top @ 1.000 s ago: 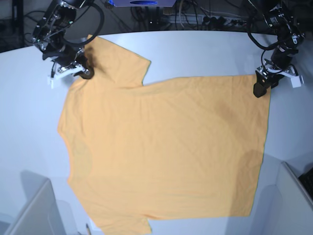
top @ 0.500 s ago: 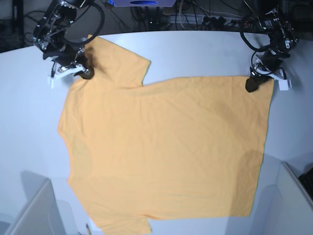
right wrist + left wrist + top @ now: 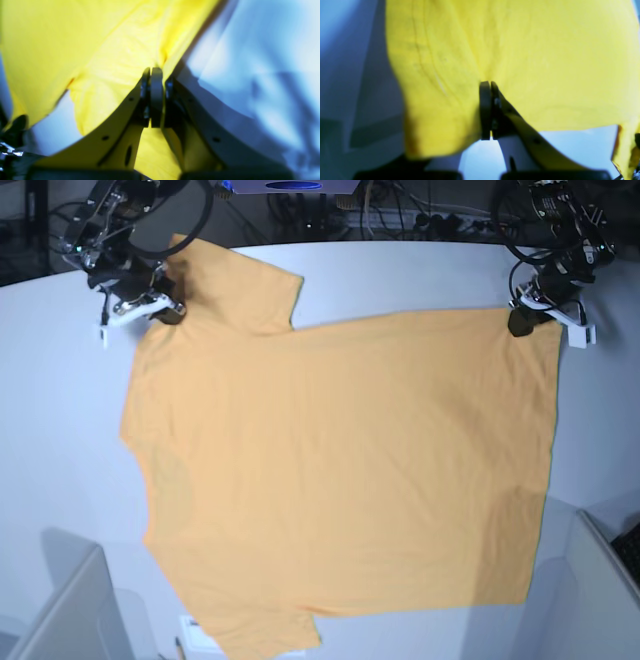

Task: Fold the T-shirt properly
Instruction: 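Grasp both shoulders and drag the shirt toward the robot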

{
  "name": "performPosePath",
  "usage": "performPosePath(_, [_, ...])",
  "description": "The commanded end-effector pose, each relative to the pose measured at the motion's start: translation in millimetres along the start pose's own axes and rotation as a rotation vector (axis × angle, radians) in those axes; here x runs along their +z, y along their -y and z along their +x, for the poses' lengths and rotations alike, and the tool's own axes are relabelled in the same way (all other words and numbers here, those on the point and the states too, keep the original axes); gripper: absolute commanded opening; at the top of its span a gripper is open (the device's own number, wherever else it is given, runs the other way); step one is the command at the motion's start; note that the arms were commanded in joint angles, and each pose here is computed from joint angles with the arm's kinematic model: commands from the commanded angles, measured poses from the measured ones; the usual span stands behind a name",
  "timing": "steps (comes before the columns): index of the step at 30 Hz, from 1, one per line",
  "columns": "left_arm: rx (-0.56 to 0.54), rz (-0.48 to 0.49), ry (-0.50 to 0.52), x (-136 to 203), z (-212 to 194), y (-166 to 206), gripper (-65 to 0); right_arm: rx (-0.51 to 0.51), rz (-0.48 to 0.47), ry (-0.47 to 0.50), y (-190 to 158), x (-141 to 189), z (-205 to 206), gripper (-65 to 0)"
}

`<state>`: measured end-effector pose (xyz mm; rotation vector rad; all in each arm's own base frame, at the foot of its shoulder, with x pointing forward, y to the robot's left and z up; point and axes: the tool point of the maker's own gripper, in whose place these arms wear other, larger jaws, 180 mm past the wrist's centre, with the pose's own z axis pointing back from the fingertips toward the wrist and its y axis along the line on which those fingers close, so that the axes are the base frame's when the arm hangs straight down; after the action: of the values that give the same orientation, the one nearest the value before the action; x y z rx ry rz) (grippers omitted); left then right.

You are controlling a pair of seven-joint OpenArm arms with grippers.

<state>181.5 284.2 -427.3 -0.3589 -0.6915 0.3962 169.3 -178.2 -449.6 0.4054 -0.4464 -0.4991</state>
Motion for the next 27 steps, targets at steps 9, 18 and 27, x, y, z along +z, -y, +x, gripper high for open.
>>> performPosePath(9, [-0.116, 0.045, -0.002, 32.9, 1.6, 1.7, -65.0, 0.049, -0.137, -0.052, 23.8, 28.9, -20.0, -65.0])
performPosePath(18, [-0.147, 0.068, 0.045, 43.0, 20.9, 16.6, -65.0, 0.142, -0.132, 0.076, 0.3, 51.4, 18.9, -65.0])
performPosePath(27, [-0.190, 0.040, 0.107, 41.0, 47.3, 46.1, -65.0, 0.170, -0.084, 0.068, -26.3, 46.7, 45.3, -65.0])
